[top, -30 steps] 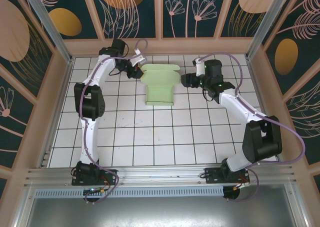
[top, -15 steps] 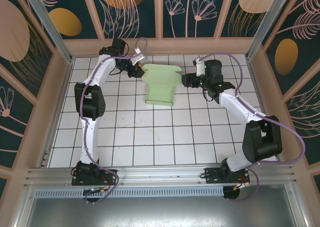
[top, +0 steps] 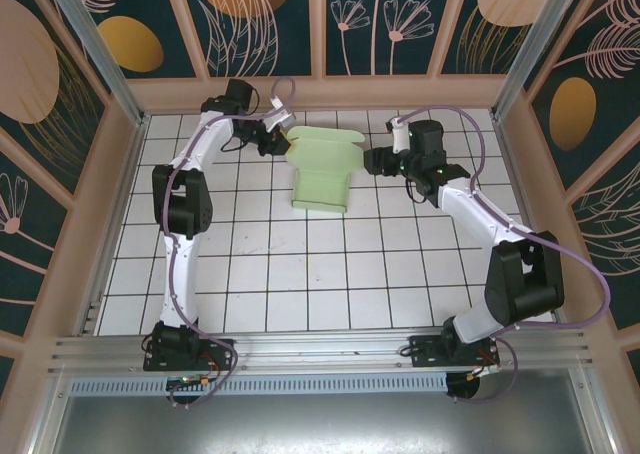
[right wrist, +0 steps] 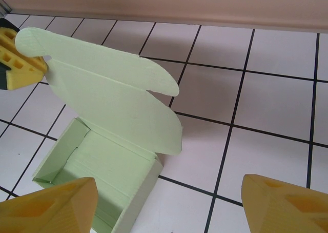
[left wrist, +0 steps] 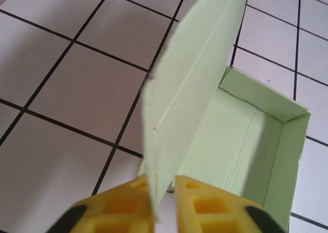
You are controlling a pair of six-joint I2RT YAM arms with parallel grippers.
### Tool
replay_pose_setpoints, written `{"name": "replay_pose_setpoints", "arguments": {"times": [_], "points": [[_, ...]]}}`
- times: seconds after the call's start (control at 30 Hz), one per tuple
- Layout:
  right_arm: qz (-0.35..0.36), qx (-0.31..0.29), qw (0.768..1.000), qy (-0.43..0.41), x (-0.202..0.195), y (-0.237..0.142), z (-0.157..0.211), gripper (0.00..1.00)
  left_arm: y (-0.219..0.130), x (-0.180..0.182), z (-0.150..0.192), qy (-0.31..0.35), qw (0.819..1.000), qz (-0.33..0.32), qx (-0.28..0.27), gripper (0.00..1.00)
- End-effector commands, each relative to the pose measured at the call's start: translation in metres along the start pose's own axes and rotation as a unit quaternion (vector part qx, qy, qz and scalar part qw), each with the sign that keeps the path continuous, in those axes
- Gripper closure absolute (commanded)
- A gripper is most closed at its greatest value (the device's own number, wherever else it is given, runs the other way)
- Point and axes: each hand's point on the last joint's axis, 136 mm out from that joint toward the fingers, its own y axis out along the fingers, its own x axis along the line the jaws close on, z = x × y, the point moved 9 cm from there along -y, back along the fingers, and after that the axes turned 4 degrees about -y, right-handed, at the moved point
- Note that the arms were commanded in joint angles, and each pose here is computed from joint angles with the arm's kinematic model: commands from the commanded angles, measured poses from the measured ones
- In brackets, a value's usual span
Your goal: Fold the paper box
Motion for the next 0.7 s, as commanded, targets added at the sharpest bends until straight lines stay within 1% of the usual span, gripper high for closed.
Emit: {"name": "replay_pose_setpoints", "arguments": {"times": [0.0,0.1,0.23,0.4,0.53,0.67], "points": [[0.014,0.004,1.0,-0.001,-0.002,-0.003,0.005,0.26,0.004,0.004,-0.006,0.014,0.999,0.014,-0.027,0.92],[0.016,0.003,1.0,-0.001,-0.001,-0.004,0.005,0.26,0.003,0.003,-0.007,0.015,0.999,0.016,-0.029,1.0],[0.012,-0.004,1.0,-0.001,-0.001,-0.006,0.002,0.25,0.001,-0.001,-0.006,0.02,0.999,0.026,-0.028,1.0],[-0.009,-0.026,1.0,-0.012,0.001,-0.006,-0.006,0.25,-0.004,-0.015,0.001,0.01,0.999,0.046,-0.016,1.0],[-0.048,-0.046,0.997,-0.044,0.001,-0.006,-0.013,0.27,-0.011,-0.031,0.008,0.006,0.998,0.057,-0.009,1.0],[-0.094,-0.048,0.991,-0.081,-0.005,-0.004,-0.018,0.27,-0.017,-0.044,0.014,0.002,0.998,0.066,-0.007,1.0]]}}
